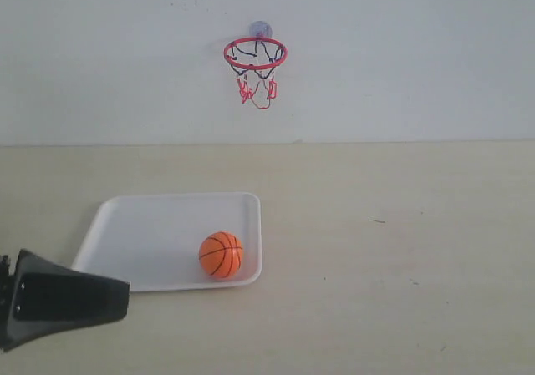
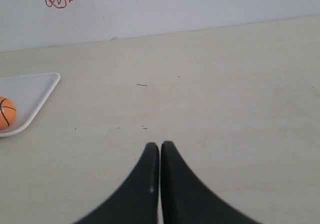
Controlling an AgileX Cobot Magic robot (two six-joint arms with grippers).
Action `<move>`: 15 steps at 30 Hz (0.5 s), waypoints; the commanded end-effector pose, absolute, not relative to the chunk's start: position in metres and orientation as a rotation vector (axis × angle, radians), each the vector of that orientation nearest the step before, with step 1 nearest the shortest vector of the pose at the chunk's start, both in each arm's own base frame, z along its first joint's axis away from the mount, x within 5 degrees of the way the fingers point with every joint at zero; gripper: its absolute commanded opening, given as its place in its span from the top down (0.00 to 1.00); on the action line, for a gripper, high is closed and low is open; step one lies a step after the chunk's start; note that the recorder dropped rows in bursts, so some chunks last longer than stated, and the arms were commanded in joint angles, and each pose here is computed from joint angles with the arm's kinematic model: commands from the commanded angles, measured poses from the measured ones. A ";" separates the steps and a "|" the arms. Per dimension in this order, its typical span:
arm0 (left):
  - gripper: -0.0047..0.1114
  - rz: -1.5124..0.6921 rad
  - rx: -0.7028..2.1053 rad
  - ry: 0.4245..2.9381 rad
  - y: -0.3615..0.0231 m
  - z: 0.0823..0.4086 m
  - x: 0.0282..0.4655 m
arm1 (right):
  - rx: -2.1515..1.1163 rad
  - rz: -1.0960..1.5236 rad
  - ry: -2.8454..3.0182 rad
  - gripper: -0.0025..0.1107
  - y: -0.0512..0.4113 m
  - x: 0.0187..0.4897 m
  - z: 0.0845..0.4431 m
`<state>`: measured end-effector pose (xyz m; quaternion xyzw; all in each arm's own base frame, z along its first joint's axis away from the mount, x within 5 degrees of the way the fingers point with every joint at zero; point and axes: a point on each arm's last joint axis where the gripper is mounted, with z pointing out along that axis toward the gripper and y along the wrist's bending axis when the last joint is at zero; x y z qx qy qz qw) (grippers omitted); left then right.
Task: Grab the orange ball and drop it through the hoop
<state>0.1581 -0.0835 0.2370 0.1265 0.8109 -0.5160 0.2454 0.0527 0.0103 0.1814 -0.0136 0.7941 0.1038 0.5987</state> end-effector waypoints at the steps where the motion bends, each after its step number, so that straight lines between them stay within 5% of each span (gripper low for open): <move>1: 0.92 -1.429 0.380 2.185 -0.084 0.235 0.139 | -0.036 0.235 1.824 0.98 0.010 0.053 0.183; 15: 0.92 -1.412 0.399 2.173 -0.084 0.237 0.135 | -0.036 0.235 1.824 0.98 0.010 0.053 0.183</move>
